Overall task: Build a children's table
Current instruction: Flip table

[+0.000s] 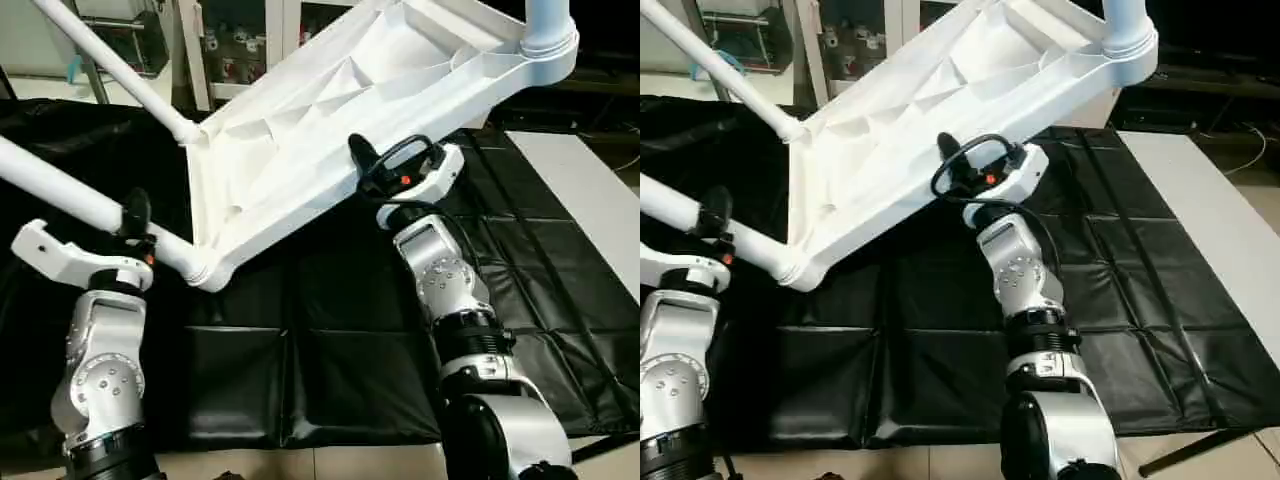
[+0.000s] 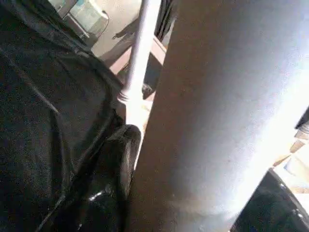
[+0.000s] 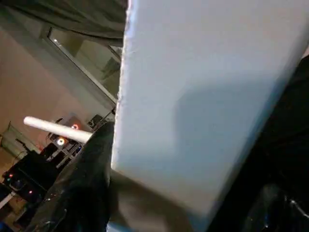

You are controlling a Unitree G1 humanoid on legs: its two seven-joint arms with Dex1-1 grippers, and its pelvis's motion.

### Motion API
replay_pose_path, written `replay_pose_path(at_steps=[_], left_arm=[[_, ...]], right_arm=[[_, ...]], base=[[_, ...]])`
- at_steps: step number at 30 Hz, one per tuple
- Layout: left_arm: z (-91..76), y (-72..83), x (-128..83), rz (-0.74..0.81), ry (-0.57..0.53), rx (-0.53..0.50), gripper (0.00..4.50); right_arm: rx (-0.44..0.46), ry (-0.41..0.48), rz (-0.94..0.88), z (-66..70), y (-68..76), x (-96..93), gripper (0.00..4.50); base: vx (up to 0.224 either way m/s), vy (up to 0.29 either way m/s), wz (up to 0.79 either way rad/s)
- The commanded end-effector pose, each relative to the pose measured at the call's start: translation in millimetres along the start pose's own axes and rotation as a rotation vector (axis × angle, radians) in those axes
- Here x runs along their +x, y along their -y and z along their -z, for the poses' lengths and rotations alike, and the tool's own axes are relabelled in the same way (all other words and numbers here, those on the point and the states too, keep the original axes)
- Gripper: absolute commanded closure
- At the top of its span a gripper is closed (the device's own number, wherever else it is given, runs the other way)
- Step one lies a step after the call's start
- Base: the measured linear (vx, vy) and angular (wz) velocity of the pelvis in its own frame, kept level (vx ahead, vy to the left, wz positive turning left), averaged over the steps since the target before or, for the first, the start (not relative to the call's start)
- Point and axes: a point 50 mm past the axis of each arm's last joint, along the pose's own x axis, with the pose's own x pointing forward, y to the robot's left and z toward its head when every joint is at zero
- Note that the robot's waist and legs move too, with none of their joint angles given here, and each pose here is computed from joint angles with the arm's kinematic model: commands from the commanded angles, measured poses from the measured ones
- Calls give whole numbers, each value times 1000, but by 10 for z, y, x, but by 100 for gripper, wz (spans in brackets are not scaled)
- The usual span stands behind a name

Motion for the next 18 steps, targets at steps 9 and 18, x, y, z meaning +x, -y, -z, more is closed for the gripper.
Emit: replay_pose_path(at_steps=[9,18], left_arm=[[107,-141,-44,-99,-38,-51,72],[57,-191,-36,-134,-7,-4,3]], right_arm=[[-183,123,-3,-370,-79,38,203],[-336,235,21,-792,-153,46,204]], base=[[0,0,0],[0,0,0]])
